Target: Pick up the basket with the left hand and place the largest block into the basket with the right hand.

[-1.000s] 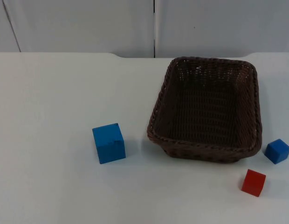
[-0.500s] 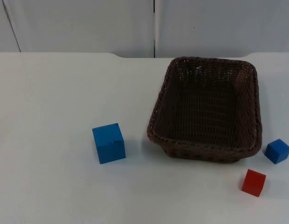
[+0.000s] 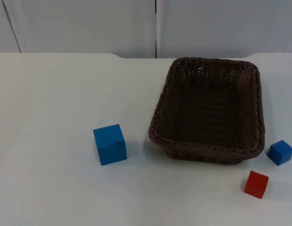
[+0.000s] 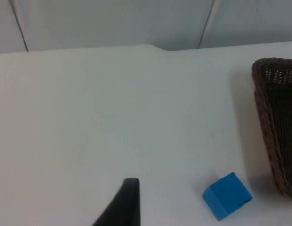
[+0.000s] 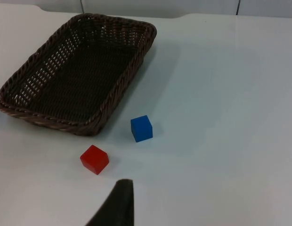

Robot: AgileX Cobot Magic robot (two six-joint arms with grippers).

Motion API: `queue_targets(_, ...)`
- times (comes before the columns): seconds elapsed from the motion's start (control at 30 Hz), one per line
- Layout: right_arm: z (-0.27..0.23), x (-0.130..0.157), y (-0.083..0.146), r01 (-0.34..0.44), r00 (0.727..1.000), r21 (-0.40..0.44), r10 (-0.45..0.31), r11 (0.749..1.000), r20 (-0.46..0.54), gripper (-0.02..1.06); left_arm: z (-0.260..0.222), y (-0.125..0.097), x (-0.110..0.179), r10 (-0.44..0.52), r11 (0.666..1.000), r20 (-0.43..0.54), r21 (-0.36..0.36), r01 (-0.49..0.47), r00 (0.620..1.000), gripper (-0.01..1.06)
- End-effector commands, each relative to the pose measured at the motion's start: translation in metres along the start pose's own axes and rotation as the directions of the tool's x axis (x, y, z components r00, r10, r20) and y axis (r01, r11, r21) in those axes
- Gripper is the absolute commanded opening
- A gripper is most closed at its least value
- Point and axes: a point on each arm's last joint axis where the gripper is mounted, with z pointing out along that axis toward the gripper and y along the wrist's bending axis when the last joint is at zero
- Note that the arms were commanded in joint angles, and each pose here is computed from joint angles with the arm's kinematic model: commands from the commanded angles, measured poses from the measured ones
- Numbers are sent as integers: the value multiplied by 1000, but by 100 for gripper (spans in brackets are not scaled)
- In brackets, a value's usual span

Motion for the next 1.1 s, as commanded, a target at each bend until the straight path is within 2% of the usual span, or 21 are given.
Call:
queue_targets(0.0,0,0,0,-2,1000,6,2,1000,6,105,3,-1,-5,-4,1000,10,26,4,1000,100)
queue_targets(0.1,0,0,0,-2,1000,6,2,1000,6,105,11,-2,-9,-8,999,2,53,8,1000,100)
queue_targets(0.33,0,0,0,-2,1000,6,2,1000,6,105,21,1,-10,-15,998,-15,61,16,1000,100)
queue_targets(0.57,0,0,-1,-1,1000,12,1,1000,6,105,44,0,-11,-32,990,-59,136,40,998,100)
queue_targets(0.9,0,0,-1,-1,1000,12,1,1000,6,105,77,4,-8,-56,979,-133,186,80,990,100)
queue_targets(1.07,0,0,-1,-1,1000,12,1,1000,6,105,94,-4,-7,-28,975,-156,212,62,987,100)
